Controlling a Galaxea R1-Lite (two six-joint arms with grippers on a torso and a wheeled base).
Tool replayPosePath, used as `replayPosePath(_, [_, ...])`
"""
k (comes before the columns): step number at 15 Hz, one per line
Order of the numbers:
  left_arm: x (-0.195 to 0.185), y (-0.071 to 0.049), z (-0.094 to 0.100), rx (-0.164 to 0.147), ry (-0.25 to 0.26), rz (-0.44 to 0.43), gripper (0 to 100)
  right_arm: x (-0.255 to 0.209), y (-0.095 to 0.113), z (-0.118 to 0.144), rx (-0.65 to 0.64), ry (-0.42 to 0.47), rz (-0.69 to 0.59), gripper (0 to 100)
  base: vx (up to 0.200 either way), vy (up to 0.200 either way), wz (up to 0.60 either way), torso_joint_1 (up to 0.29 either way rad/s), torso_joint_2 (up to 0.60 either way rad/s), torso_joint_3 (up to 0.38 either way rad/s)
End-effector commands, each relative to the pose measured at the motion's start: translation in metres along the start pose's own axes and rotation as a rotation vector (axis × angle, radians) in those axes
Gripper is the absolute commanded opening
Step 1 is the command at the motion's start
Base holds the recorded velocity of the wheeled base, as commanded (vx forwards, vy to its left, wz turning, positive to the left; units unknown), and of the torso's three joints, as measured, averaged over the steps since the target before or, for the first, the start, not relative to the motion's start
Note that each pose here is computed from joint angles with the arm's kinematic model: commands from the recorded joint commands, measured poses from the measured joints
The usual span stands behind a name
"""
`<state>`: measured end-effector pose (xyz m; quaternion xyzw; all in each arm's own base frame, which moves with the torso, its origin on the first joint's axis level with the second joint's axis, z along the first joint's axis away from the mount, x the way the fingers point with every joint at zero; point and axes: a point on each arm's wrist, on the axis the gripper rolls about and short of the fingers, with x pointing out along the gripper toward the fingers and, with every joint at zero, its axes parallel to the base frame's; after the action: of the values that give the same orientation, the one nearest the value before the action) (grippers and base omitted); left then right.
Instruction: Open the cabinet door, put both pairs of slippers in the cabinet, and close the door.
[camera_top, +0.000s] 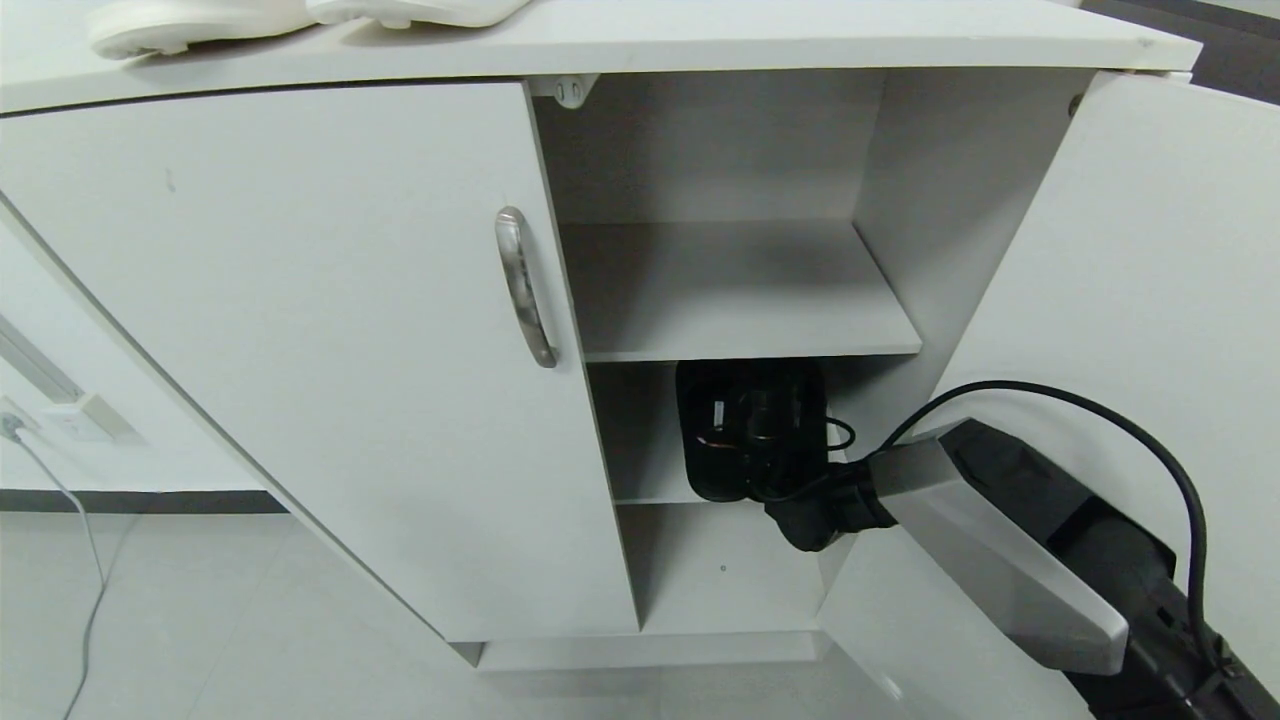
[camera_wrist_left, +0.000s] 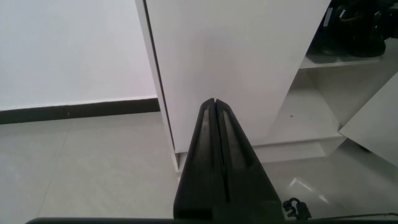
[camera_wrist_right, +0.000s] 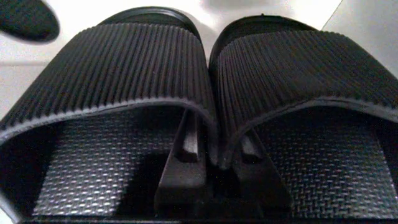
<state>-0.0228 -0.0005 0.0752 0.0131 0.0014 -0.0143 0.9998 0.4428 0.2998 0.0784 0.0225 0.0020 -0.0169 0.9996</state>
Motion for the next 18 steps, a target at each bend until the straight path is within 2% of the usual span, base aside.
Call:
replayPosePath(1, [0.0,0.0,0.0,0.0,0.0,0.001,0,0.004,0.003,-0.016,-0.008,0.011,0.001,0,0.0,0.0,0.0,0.0,0.0,0.0])
replayPosePath(7, [0.0,0.0,0.0,0.0,0.0,0.006,0,0.008,0.009,-0.017,0.01,-0.005,0.003,0,0.0,0.0,0.0,0.0,0.0,0.0])
replayPosePath(8, [0.0,0.0,0.0,0.0,0.0,0.007,0,0.008,0.009,-0.018,0.008,-0.002,0.003,100,0.0,0.0,0.0,0.0,0.0,0.0])
replayPosePath(13, [0.0,0.0,0.0,0.0,0.0,0.007,0,0.005,0.008,-0.023,-0.004,0.012,0.002,100,0.0,0.0,0.0,0.0,0.0,0.0])
replayPosePath(18, [0.0,0.0,0.0,0.0,0.001,0.001,0,-0.044,0.007,0.003,-0.007,0.014,0.059,100,0.0,0.0,0.0,0.0,0.0,0.0])
